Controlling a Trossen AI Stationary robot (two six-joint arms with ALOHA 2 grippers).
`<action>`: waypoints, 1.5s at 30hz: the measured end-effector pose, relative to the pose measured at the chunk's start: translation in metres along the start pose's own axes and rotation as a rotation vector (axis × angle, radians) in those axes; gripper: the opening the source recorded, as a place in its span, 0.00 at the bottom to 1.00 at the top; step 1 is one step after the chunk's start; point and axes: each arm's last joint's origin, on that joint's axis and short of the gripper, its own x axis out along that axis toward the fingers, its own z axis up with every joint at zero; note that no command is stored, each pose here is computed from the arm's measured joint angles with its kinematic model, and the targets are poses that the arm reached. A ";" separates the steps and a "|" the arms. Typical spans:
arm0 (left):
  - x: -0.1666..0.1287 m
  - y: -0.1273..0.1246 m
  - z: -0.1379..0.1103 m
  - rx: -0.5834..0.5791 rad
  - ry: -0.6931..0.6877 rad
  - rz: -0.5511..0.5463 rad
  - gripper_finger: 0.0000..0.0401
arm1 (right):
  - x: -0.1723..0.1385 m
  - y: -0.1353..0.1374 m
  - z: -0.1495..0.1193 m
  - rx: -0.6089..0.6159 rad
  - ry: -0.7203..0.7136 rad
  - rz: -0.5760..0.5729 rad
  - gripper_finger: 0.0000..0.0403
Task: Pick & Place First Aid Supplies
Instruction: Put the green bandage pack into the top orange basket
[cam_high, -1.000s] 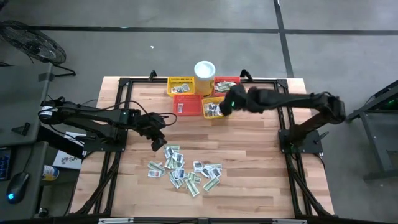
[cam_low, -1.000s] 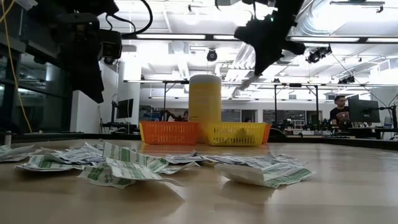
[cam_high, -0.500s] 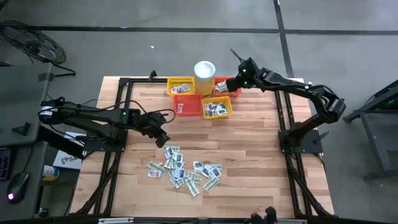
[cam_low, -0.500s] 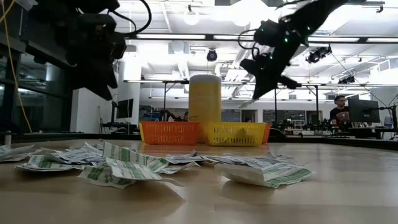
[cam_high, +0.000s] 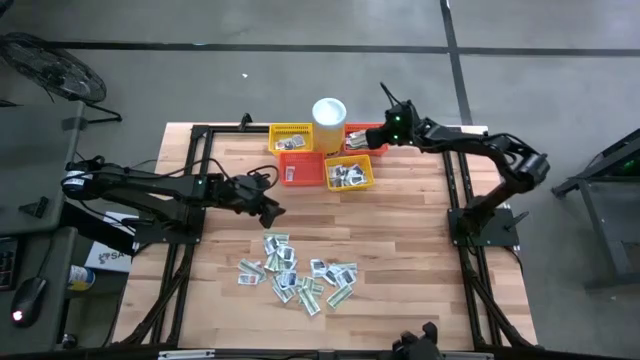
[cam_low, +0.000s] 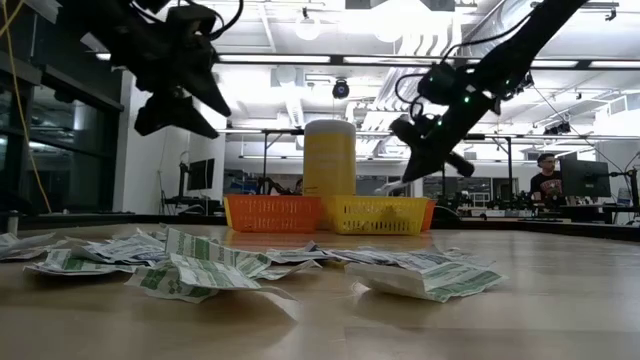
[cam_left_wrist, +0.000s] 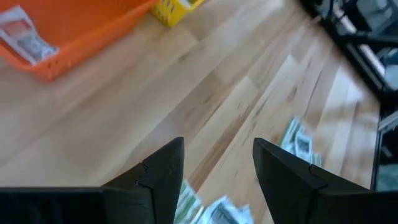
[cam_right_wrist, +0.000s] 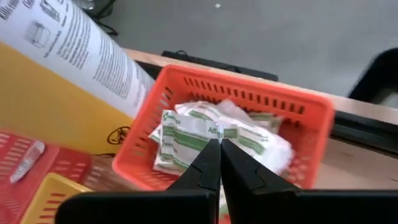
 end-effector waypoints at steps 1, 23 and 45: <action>0.000 -0.001 0.001 -0.001 -0.013 -0.004 0.48 | 0.004 -0.001 -0.001 0.001 0.007 0.007 0.00; 0.000 -0.001 0.005 -0.064 -0.094 0.031 0.48 | 0.031 -0.022 -0.009 -0.016 0.061 -0.034 0.00; -0.013 0.001 0.002 -0.044 -0.034 0.005 0.48 | 0.027 -0.024 0.019 0.002 0.095 0.130 0.52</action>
